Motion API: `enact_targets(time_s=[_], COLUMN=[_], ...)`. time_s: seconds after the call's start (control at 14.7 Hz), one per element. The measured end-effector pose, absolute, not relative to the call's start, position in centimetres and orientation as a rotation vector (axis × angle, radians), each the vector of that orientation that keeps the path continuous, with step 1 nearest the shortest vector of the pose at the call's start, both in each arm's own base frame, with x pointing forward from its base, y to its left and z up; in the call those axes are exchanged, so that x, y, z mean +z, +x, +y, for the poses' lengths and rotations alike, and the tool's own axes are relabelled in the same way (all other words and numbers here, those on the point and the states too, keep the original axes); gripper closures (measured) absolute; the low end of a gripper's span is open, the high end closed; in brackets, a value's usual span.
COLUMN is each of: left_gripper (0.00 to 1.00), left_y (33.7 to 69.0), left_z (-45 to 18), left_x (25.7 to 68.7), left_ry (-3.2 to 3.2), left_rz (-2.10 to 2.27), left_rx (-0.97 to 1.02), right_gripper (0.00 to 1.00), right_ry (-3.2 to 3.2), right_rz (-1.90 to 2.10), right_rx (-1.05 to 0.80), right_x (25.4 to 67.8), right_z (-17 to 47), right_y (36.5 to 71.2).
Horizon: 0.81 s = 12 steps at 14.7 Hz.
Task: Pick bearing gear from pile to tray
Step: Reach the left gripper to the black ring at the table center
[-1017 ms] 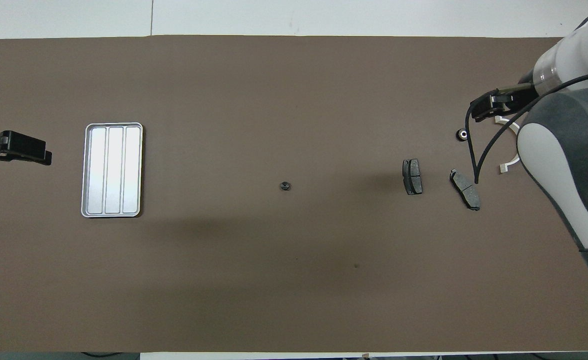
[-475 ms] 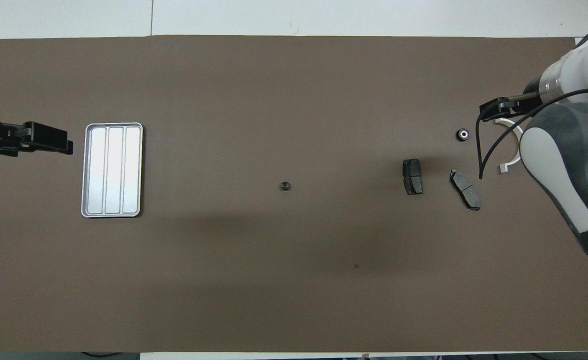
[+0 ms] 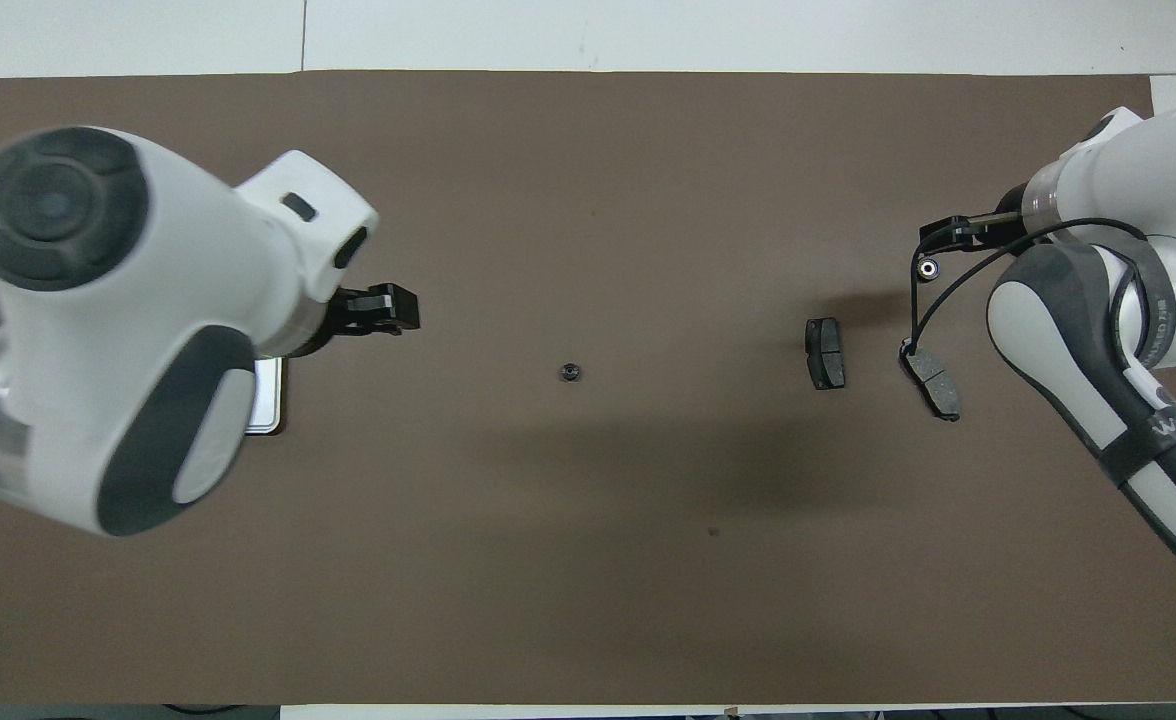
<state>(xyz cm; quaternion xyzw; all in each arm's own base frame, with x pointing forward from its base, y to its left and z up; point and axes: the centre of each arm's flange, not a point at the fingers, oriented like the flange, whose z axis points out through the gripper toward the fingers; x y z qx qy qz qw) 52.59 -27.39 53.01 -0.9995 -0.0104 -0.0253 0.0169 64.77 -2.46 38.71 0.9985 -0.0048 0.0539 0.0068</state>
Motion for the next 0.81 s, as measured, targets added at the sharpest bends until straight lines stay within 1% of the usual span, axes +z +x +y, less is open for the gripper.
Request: enact_targets(time_s=[0.14, 0.27, 0.47, 0.61, 0.81], left_gripper=[0.00, 0.00, 0.00, 0.00, 0.00], left_y=[53.3, 54.1, 56.4, 57.6, 58.1], left_z=[-30.8, -32.8, -35.7, -36.6, -37.1], left_x=[48.8, 44.1, 38.1, 36.0, 35.6], left_ry=[-3.105, -3.083, -3.073, -3.087, -3.120], left_rz=[-0.048, -0.054, -0.085, -0.090, -0.100], left_rx=[-0.081, -0.030, -0.021, -0.057, -0.105], right_gripper=[0.00, 0.00, 0.00, 0.00, 0.00], right_ry=[3.127, 3.102, 3.075, 3.060, 3.050], right_rz=[-0.116, -0.208, -0.291, -0.326, -0.418], right_rx=[0.162, 0.156, 0.139, 0.140, 0.115], right_x=[37.6, 36.4, 34.5, 32.8, 30.8], right_z=[-2.7, -2.9, -2.9, -2.9, -2.9], right_y=[65.0, 65.1, 65.3, 65.6, 65.6])
